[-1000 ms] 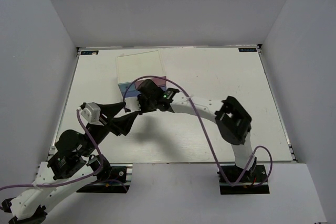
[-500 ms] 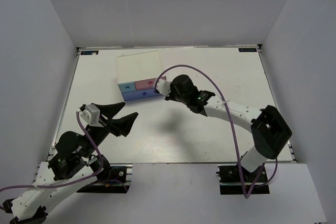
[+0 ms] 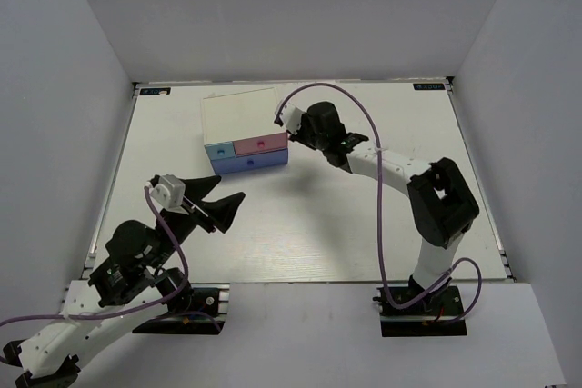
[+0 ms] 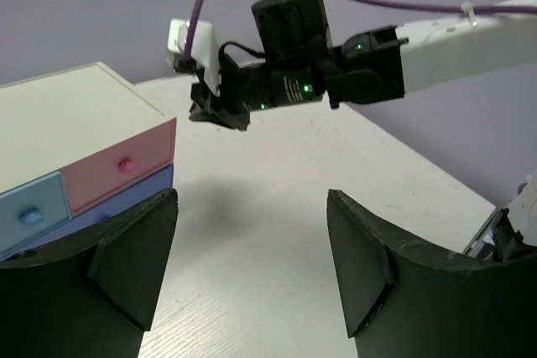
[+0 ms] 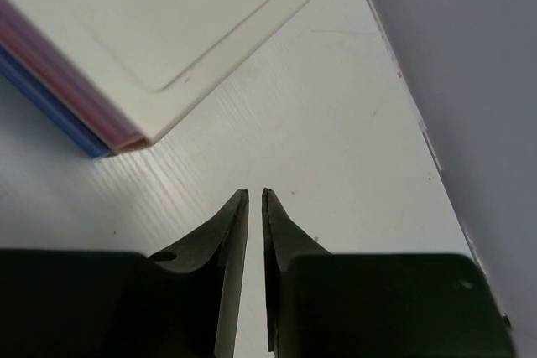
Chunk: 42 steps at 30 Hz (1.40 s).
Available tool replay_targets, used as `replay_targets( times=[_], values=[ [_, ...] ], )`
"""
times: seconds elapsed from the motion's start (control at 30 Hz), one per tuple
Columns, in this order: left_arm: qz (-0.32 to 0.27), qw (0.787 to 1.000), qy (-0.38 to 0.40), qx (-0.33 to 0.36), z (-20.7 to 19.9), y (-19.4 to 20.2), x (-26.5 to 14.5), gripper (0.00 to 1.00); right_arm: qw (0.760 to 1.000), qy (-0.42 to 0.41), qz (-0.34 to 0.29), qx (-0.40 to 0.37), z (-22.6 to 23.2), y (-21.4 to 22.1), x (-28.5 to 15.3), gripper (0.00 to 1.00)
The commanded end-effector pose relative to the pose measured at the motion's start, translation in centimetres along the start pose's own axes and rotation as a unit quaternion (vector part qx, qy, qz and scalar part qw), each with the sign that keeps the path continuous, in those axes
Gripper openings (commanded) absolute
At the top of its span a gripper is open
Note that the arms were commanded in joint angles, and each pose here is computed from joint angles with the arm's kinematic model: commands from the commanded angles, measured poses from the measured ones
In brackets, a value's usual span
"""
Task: Sort the stationery into containers
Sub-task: Close the drawer
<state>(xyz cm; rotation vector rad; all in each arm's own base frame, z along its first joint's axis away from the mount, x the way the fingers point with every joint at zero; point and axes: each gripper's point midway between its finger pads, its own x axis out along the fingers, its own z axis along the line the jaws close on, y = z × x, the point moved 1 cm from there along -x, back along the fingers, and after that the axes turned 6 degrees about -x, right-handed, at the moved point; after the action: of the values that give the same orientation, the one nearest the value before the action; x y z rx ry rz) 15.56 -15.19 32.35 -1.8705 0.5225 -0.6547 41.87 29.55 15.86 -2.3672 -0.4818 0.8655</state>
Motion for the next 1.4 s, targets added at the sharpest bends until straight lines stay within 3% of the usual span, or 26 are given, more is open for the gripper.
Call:
replay_targets(
  times=[0.0, 0.37, 0.9, 1.37],
  values=[
    [0.022, 1.000, -0.020, 0.011, 0.6, 0.7, 0.5, 0.82, 0.998, 0.008, -0.064, 0.029, -2.7, -3.4, 0.9, 0.18],
    [0.027, 0.999, -0.021, 0.012, 0.6, 0.7, 0.6, 0.82, 0.992, -0.057, -0.087, 0.069, -2.2, -3.9, 3.3, 0.18],
    [0.027, 0.999, -0.021, 0.012, 0.6, 0.7, 0.6, 0.82, 0.975, -0.161, -0.136, 0.076, 1.2, -5.6, 0.6, 0.18],
    [0.027, 0.999, -0.021, 0.012, 0.6, 0.7, 0.6, 0.83, 0.965, -0.196, -0.155, 0.083, 2.4, -7.1, -0.9, 0.18]
  ],
)
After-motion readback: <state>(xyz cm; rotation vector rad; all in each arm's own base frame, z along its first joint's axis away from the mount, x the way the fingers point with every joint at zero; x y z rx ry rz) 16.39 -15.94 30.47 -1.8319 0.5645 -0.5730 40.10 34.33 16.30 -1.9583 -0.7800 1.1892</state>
